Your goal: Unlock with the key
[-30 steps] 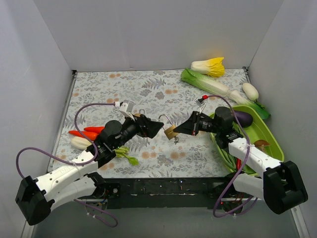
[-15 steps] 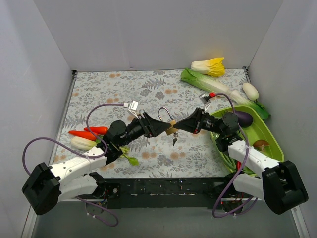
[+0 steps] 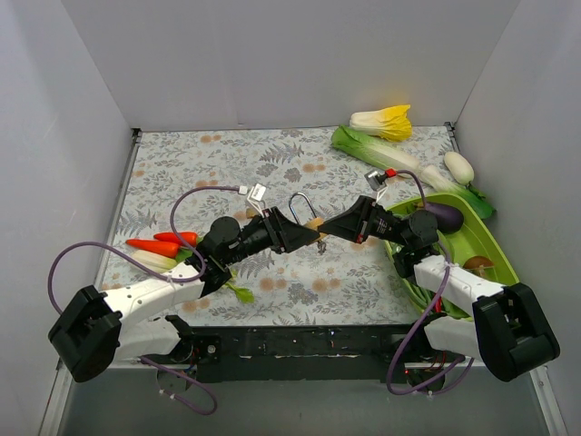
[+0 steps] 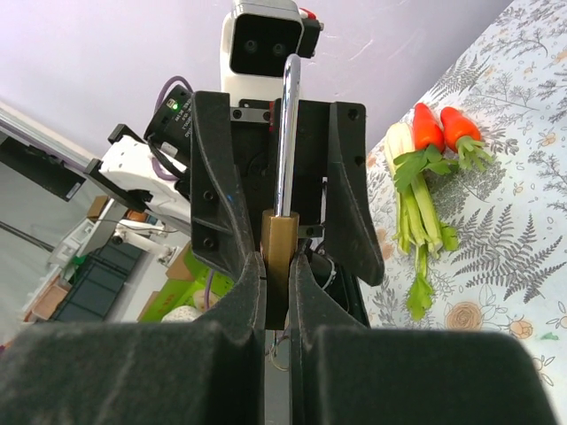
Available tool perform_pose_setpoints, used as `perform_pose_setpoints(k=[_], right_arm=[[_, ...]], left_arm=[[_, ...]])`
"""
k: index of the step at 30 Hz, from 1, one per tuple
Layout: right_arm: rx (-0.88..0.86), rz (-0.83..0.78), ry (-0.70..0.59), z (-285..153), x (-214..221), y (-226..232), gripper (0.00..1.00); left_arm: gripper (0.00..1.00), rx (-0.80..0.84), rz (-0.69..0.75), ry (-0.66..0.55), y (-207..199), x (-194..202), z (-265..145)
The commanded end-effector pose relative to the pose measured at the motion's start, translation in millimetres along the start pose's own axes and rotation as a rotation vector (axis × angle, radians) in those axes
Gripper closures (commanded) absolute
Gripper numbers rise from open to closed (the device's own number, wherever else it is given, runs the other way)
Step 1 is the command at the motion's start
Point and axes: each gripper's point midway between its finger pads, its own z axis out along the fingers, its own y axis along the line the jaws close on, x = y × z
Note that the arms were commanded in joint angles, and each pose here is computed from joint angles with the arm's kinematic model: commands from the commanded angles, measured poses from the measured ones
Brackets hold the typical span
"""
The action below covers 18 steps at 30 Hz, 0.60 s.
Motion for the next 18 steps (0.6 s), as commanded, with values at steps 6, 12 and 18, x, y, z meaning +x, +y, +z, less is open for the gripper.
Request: perform_pose_setpoints(k=[6, 12, 18], right_arm=[[-0.063, -0.069, -0.051, 3, -15, 18, 0.99], [-0.035, -0.061, -0.036, 3, -11, 10, 0.99], [-0.005, -0.1, -0.025, 2, -8, 6, 0.71]], left_arm=[[0.7, 0.033, 0.053, 0.017, -16, -4, 4], [1.0, 0.029, 0.046, 0.012, -13, -2, 3], [1.0, 0.037, 0.033, -0.054, -18, -12, -5]])
